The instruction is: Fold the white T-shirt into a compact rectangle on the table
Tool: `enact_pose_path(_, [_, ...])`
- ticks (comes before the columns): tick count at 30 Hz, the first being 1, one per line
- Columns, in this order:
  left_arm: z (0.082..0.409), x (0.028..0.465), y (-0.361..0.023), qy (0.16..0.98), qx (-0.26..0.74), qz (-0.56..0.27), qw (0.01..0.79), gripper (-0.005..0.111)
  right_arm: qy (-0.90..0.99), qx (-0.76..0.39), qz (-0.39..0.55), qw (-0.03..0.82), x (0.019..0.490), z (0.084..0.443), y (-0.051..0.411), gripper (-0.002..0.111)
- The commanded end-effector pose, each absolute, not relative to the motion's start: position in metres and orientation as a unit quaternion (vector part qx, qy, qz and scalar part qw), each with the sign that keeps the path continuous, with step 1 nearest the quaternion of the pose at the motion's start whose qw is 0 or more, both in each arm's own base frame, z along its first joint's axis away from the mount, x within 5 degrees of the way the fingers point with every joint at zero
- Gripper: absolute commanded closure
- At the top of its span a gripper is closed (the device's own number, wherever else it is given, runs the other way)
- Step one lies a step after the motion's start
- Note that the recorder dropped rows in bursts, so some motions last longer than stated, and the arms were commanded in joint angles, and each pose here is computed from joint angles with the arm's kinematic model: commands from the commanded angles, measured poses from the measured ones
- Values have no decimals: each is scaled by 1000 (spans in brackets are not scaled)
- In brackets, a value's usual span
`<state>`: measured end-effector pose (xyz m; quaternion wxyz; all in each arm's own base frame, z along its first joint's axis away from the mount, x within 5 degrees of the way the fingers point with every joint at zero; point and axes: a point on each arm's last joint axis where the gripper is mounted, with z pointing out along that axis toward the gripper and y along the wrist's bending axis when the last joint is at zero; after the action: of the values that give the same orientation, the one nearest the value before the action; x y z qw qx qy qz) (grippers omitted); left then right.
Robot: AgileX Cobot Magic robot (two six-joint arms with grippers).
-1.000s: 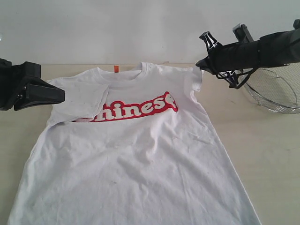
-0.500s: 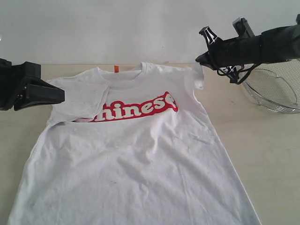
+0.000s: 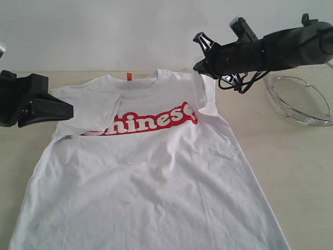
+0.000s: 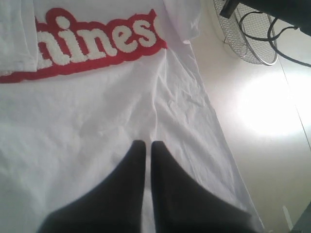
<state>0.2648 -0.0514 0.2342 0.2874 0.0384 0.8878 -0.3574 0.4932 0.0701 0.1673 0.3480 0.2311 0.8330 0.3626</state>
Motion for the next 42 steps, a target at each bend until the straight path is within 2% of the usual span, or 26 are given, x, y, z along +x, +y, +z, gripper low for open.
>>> enact_pose_path(1, [234, 263, -54, 887, 46, -364, 282, 102, 842, 184, 343, 373, 493, 174, 79, 95])
enact_pose_path(6, [234, 263, -54, 887, 46, -364, 281, 102, 842, 182, 346, 372, 492, 174, 80, 46])
enact_pose_path(7, [234, 263, -54, 887, 46, -364, 281, 102, 842, 182, 346, 372, 492, 174, 80, 41])
enact_pose_path(8, [234, 263, -54, 887, 46, -364, 281, 102, 843, 179, 347, 371, 492, 174, 80, 41])
enact_pose_path(14, [234, 263, -54, 887, 46, -364, 282, 102, 840, 179, 357, 368, 492, 178, 77, 60])
enact_pose_path(17, [234, 263, -54, 887, 46, -364, 282, 102, 846, 169, 365, 349, 489, 176, 74, 81])
enact_pose_path(19, [234, 263, -54, 887, 46, -364, 282, 102, 864, 143, 348, 334, 486, 168, 76, 104])
enact_pose_path(20, [234, 263, -54, 887, 46, -364, 282, 102, 871, 135, 340, 328, 485, 163, 78, 108])
enact_pose_path(30, [234, 263, -54, 887, 46, -364, 282, 102, 892, 116, 329, 289, 481, 128, 106, 108])
enact_pose_path(42, [234, 263, -54, 887, 46, -364, 282, 102, 901, 110, 338, 248, 476, 112, 111, 108])
